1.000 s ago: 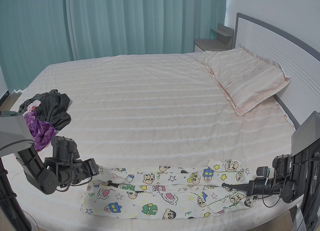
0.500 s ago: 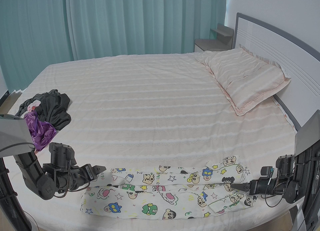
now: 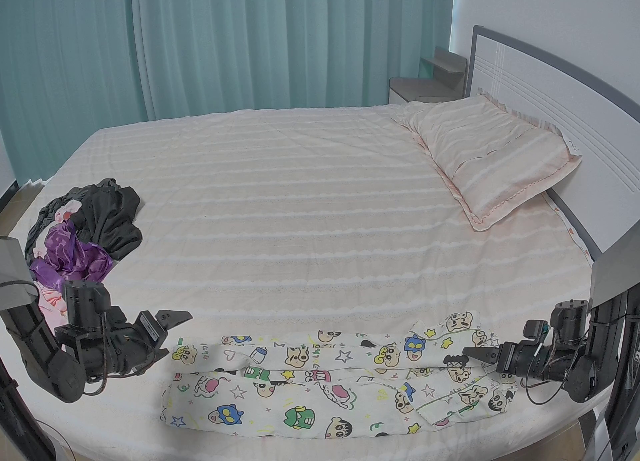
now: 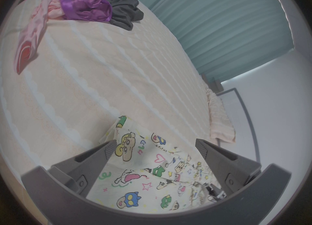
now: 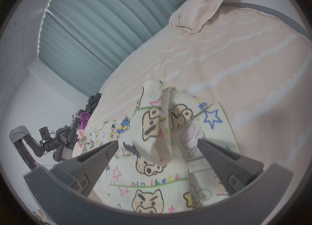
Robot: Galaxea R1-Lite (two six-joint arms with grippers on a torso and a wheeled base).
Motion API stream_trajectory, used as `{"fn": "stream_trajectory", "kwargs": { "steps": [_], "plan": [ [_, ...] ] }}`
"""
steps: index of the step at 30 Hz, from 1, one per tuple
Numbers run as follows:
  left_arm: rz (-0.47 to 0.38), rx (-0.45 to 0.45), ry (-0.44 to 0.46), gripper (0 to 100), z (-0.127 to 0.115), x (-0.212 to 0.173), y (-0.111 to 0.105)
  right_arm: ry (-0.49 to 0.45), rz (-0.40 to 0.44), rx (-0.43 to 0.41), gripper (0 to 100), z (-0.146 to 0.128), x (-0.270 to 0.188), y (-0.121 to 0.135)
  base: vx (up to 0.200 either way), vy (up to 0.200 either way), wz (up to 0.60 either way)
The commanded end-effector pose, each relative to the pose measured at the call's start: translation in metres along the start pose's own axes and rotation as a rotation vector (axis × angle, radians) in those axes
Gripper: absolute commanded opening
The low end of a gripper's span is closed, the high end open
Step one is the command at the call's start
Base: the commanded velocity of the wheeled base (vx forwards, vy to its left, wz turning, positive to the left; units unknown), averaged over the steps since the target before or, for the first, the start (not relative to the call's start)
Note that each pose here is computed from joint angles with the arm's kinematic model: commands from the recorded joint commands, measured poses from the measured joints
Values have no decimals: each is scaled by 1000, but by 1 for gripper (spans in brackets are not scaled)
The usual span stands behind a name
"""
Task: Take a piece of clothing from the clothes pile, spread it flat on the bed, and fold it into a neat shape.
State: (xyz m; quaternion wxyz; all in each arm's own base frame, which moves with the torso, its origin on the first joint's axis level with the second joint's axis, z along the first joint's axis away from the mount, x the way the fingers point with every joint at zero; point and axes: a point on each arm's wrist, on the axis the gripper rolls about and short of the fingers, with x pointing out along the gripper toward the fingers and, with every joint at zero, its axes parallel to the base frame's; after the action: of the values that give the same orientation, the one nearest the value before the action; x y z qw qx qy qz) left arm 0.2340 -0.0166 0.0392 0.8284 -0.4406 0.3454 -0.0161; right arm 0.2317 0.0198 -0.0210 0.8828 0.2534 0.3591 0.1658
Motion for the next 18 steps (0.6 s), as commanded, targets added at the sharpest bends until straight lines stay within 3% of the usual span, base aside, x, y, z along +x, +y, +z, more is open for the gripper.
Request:
{"fn": "stream_trajectory", "kwargs": {
  "steps": [1,17,18],
  "plan": [
    [-48,-65,-29,100,15,-13,4,-44,11,-10,100,6,13,10,0,0,0],
    [-51,-86,13,100,15,-12,11,-28,-24,5,100,0,19,11,0,0,0],
    [-50,-86,14,100,15,-12,12,-24,-24,14,0,-1,20,11,0,0,0]
  ]
}}
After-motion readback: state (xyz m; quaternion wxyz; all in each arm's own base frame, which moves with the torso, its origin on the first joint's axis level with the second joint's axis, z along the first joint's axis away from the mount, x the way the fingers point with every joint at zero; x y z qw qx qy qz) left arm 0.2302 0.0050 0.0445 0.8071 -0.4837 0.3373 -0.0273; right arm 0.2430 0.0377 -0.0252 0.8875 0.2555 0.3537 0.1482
